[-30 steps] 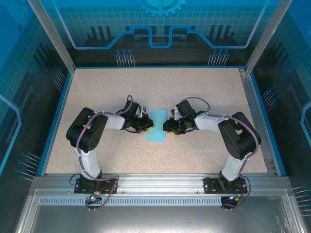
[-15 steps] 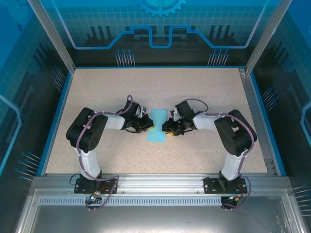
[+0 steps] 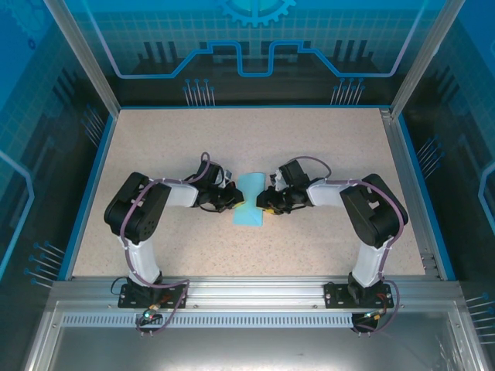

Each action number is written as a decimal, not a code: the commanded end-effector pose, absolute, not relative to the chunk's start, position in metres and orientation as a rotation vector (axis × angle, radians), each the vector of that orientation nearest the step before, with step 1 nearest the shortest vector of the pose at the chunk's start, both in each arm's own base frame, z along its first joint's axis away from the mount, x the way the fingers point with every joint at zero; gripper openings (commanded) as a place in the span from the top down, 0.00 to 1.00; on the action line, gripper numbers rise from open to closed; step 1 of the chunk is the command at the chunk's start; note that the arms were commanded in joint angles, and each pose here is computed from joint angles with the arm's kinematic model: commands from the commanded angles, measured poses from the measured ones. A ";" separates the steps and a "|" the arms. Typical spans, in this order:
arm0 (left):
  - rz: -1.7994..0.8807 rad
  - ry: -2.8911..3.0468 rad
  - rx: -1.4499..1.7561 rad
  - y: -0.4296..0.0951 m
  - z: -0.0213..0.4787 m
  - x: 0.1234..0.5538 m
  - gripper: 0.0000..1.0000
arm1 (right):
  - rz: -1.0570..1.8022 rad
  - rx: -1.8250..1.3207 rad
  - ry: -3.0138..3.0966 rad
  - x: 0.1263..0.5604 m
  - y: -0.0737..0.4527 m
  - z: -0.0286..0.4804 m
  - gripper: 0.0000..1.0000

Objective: Fold a paper plane with a square sheet of paper (pick it up from the middle)
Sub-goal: Fold the triangle a second time at the center of the table, then turn over the paper at the center of the table.

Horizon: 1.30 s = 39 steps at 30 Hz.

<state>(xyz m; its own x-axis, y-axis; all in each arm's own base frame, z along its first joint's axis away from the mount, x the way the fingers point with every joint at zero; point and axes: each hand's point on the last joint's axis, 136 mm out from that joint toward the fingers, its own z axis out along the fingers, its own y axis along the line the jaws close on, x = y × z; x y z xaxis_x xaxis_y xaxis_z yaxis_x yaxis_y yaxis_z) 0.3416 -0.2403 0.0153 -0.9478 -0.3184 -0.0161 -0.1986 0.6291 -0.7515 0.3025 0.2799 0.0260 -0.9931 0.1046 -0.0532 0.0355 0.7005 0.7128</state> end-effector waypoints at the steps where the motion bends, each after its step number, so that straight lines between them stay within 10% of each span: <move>1: -1.193 2.706 -0.480 -0.235 0.013 0.337 0.94 | 1.232 0.097 2.782 0.304 0.282 0.030 0.67; 26: -1.152 2.611 -0.512 -0.223 0.038 0.344 0.78 | 1.359 -0.042 2.715 0.303 0.301 0.028 0.68; 39: -1.023 2.544 -0.528 -0.198 0.064 0.339 0.76 | 1.273 -0.119 2.705 0.304 0.296 0.051 0.90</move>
<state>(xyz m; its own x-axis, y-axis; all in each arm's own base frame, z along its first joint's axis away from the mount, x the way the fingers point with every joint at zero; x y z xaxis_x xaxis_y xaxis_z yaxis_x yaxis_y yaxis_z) 0.3439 -0.2107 0.0610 -0.8845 -0.4421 -0.1489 -0.1967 0.6427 -0.7404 0.3029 0.2944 0.0277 -0.9931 0.0223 -0.1151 -0.0749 0.6349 0.7690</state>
